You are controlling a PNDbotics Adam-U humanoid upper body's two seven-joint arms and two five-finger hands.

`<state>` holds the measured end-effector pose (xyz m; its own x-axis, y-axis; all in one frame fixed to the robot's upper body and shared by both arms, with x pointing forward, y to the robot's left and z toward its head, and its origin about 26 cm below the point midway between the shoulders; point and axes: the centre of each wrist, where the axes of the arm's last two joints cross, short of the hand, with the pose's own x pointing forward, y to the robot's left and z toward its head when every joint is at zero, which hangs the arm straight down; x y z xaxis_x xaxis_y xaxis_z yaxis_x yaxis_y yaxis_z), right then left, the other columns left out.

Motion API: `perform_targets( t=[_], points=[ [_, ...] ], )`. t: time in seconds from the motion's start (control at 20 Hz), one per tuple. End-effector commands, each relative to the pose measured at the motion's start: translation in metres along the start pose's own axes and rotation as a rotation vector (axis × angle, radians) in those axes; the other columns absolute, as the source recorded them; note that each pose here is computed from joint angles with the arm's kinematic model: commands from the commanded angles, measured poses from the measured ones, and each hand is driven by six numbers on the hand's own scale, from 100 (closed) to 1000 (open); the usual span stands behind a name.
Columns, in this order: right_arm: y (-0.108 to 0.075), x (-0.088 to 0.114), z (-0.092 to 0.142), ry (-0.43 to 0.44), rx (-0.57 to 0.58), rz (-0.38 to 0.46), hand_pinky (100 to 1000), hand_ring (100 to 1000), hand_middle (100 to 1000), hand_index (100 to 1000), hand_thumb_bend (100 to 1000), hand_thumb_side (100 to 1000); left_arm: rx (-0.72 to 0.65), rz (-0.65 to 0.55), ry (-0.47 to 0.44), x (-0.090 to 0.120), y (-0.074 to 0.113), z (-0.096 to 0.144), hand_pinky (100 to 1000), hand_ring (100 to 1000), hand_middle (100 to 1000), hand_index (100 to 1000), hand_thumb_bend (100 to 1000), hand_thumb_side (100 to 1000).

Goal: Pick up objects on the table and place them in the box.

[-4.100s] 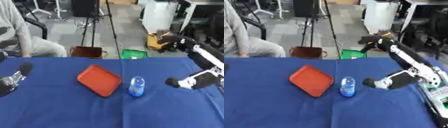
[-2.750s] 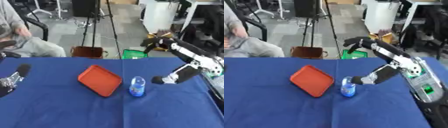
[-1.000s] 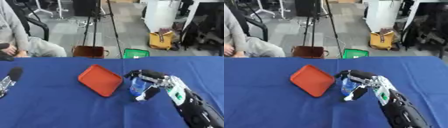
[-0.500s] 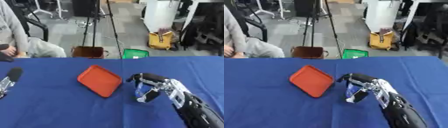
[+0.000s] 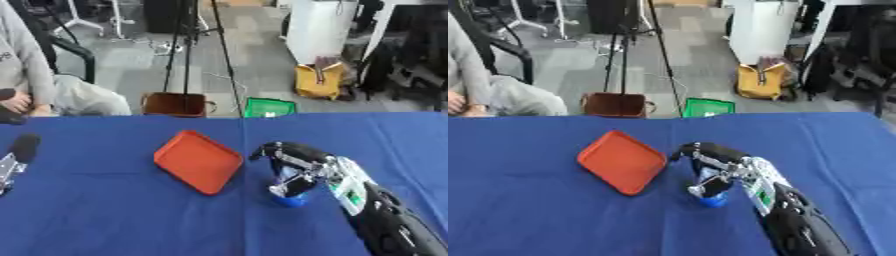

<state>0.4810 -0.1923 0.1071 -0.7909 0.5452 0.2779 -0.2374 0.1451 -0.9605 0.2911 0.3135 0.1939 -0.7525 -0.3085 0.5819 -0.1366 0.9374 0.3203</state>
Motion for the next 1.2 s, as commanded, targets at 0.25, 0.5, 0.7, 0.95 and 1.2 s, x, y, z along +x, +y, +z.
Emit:
perform_targets(
  t=[0.25,0.5,0.7,0.95,1.2],
  points=[
    [-0.018,0.009,-0.008,-0.047,-0.051,0.034,368,434,781,879,334,144,-0.004,-0.008,-0.033,0.007,0.003,-0.006,619,794,903,970,548,247],
    [-0.027,0.009,-0.001,-0.087,0.226,0.187,922,867,925,983,599,436,-0.003,-0.011,-0.034,0.007,0.004,-0.006,620,794,903,970,552,247],
    [-0.041,-0.002,0.023,-0.055,0.362,0.224,944,888,930,983,603,452,0.0,-0.02,-0.025,0.007,0.006,-0.005,619,794,903,970,550,250],
    [-0.074,-0.004,0.047,-0.018,0.401,0.244,894,872,918,972,604,435,-0.001,-0.026,-0.02,0.007,0.007,-0.004,620,793,903,970,548,252],
    [-0.076,-0.008,0.056,0.011,0.433,0.209,724,773,889,952,577,401,0.0,-0.028,-0.018,0.007,0.007,-0.004,620,793,903,970,547,252]
  ],
)
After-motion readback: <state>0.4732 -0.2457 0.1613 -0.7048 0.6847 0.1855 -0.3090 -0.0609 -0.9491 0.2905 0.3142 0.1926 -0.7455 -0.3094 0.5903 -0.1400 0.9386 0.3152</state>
